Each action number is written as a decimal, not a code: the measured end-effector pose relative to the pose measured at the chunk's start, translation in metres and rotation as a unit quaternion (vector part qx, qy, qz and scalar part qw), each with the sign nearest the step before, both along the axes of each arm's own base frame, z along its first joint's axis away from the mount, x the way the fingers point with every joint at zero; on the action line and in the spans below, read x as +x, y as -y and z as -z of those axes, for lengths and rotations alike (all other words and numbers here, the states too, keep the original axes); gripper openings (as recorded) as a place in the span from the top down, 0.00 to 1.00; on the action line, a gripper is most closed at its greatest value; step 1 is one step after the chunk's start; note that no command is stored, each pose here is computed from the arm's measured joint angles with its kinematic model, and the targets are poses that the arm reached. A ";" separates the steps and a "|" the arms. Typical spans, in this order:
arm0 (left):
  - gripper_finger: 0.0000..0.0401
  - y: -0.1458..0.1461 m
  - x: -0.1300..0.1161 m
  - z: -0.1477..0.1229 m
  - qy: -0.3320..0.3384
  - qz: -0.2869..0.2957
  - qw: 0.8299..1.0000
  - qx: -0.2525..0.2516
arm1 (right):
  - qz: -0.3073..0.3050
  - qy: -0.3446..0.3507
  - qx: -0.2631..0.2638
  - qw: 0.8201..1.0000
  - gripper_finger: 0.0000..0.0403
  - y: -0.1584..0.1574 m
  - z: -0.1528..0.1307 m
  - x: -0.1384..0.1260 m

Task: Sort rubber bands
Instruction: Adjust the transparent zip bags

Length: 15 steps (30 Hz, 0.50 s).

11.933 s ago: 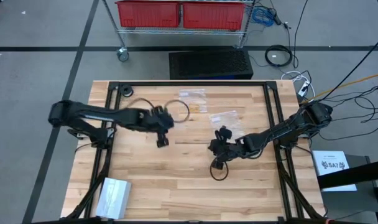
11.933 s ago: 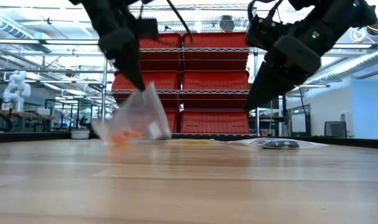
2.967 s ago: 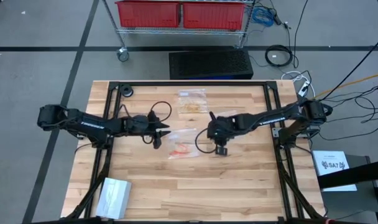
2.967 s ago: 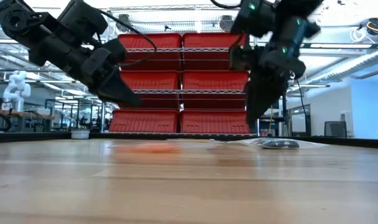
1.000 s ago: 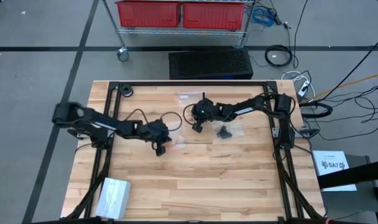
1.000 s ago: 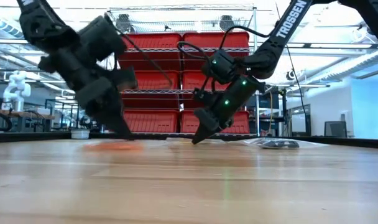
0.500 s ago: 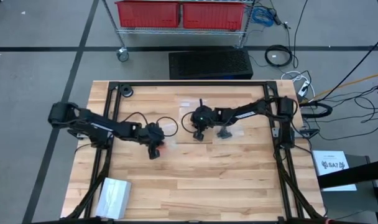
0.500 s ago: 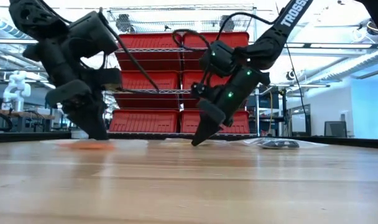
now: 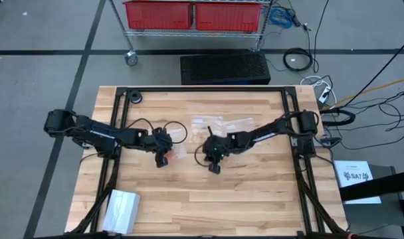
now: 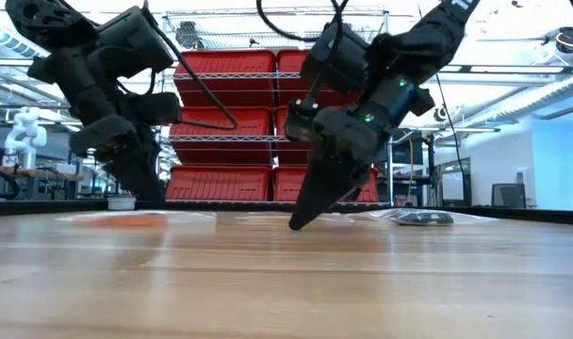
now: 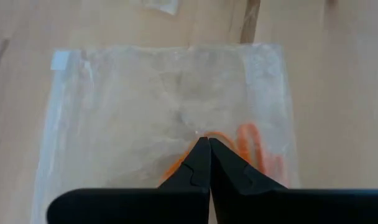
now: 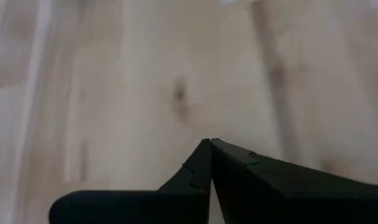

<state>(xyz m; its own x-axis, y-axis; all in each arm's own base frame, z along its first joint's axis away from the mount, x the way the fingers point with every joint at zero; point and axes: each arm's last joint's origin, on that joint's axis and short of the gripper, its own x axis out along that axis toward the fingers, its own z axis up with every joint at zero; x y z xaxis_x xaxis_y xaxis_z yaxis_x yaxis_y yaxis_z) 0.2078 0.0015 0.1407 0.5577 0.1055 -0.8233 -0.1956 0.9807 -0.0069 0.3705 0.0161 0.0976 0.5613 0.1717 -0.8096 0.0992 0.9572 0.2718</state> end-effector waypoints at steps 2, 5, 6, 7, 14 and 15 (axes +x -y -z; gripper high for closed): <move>1.00 0.000 0.001 -0.001 0.006 -0.004 1.000 0.005 | -0.005 0.003 0.002 1.000 1.00 -0.009 -0.006 -0.002; 1.00 -0.004 0.003 -0.003 0.025 -0.050 0.998 0.036 | 0.005 0.018 -0.025 1.000 1.00 -0.015 -0.023 -0.007; 1.00 -0.006 0.003 -0.004 0.031 -0.076 0.996 0.046 | 0.014 0.019 -0.040 0.999 1.00 -0.015 -0.030 -0.010; 1.00 -0.009 0.003 -0.003 0.035 -0.105 0.993 0.048 | 0.030 0.030 -0.058 0.997 1.00 -0.012 -0.036 -0.010; 1.00 -0.016 0.004 0.008 0.017 -0.197 0.980 0.008 | 0.178 0.037 -0.117 0.976 1.00 0.042 -0.041 -0.009; 1.00 -0.016 0.004 0.011 0.011 -0.198 0.980 0.007 | 0.191 0.036 -0.118 0.974 1.00 0.048 -0.038 -0.008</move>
